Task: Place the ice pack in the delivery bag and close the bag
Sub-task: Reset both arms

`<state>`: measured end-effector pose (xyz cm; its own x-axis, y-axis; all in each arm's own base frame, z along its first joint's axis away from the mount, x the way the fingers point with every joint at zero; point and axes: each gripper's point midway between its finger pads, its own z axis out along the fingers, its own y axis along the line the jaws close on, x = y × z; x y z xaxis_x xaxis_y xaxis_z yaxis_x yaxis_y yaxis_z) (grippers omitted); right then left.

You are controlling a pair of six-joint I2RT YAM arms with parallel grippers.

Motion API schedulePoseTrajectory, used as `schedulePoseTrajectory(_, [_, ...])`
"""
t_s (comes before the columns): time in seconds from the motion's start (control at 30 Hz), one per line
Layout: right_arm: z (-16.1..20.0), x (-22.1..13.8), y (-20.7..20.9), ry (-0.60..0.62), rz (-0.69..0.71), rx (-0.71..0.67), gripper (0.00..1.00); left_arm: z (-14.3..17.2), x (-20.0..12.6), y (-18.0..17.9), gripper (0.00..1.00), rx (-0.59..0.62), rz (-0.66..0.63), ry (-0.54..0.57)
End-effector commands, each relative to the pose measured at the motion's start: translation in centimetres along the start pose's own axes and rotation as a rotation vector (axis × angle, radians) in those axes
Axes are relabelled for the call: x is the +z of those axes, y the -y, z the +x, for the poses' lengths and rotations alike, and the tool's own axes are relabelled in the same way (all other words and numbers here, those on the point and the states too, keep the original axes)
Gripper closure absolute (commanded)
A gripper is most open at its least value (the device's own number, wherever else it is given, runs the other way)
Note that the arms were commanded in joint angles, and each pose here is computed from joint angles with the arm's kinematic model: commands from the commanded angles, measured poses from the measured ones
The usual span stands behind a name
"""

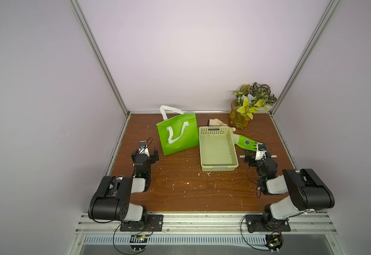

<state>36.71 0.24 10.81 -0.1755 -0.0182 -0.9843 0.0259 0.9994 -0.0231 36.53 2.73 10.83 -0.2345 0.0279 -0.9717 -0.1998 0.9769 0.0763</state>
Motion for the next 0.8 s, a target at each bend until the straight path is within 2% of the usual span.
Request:
schedulePoseTrajectory(0.0, [-1.81,0.32,0.26,0.064,0.011,0.023,0.01,-1.87,-0.56,0.39,0.0,-0.004,0.021,0.133])
schedulePoseTrajectory(0.07, [-1.69,0.42,0.27,0.052,0.012,0.02,0.01,-2.09,-1.22,0.13,0.0,-0.008,0.017,0.168])
schedulePoseTrajectory(0.17, [-1.76,0.34,0.25,0.059,0.011,0.021,0.01,-1.83,-0.36,-0.39,0.0,-0.024,-0.014,0.135])
schedulePoseTrajectory(0.77, [-1.81,0.27,0.26,0.063,0.011,0.018,0.01,-1.84,-0.43,-0.27,0.0,-0.023,-0.009,0.135])
